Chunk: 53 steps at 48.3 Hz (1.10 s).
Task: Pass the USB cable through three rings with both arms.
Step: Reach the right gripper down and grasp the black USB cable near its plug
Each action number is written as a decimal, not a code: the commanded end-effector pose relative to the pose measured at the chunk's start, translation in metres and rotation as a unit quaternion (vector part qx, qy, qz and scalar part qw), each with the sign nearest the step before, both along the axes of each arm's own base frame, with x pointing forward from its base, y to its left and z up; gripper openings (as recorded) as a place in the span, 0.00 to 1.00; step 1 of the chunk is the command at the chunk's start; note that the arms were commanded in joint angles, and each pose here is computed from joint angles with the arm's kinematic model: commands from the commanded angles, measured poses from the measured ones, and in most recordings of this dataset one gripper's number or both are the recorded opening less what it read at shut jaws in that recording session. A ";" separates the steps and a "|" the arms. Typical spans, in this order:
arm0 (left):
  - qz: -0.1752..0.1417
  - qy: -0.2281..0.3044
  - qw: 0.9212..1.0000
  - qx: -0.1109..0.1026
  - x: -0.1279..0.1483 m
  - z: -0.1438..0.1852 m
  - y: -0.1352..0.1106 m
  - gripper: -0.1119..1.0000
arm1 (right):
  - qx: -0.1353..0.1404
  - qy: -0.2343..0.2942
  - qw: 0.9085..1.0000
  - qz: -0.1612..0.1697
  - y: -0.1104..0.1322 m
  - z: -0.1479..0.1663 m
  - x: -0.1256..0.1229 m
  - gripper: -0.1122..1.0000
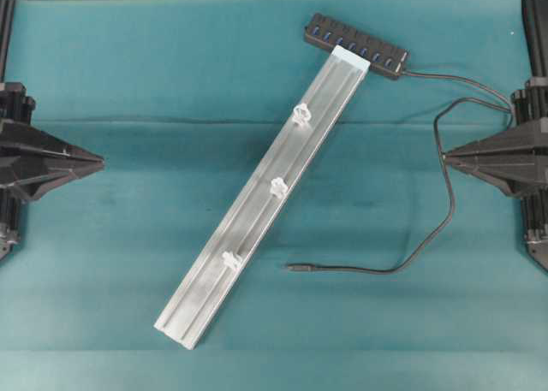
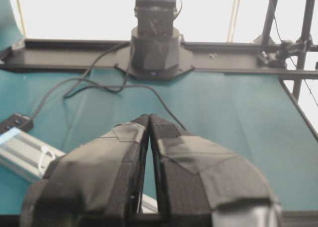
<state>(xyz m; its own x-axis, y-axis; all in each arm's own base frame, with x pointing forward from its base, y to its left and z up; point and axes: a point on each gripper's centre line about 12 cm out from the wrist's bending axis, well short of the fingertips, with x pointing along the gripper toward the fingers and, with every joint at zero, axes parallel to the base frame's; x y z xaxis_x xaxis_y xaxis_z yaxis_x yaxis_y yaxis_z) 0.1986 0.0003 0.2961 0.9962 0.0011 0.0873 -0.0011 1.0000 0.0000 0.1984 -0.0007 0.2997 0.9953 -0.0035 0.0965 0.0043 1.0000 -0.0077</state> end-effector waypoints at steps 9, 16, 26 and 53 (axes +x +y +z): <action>-0.002 0.002 1.000 0.003 0.021 0.016 -0.001 0.09 | 0.137 0.087 0.987 -0.004 -0.001 -0.007 0.010 0.10; -0.002 0.005 1.000 0.003 0.025 0.017 -0.001 0.09 | 0.157 0.178 0.971 -0.002 0.003 -0.016 0.016 0.10; -0.002 0.012 1.000 0.002 0.024 0.016 -0.001 0.09 | 0.155 0.295 0.943 0.000 0.009 -0.027 0.034 0.10; -0.002 0.038 0.999 0.003 0.022 0.012 0.000 0.09 | 0.125 0.542 0.831 -0.007 0.018 -0.083 0.124 0.10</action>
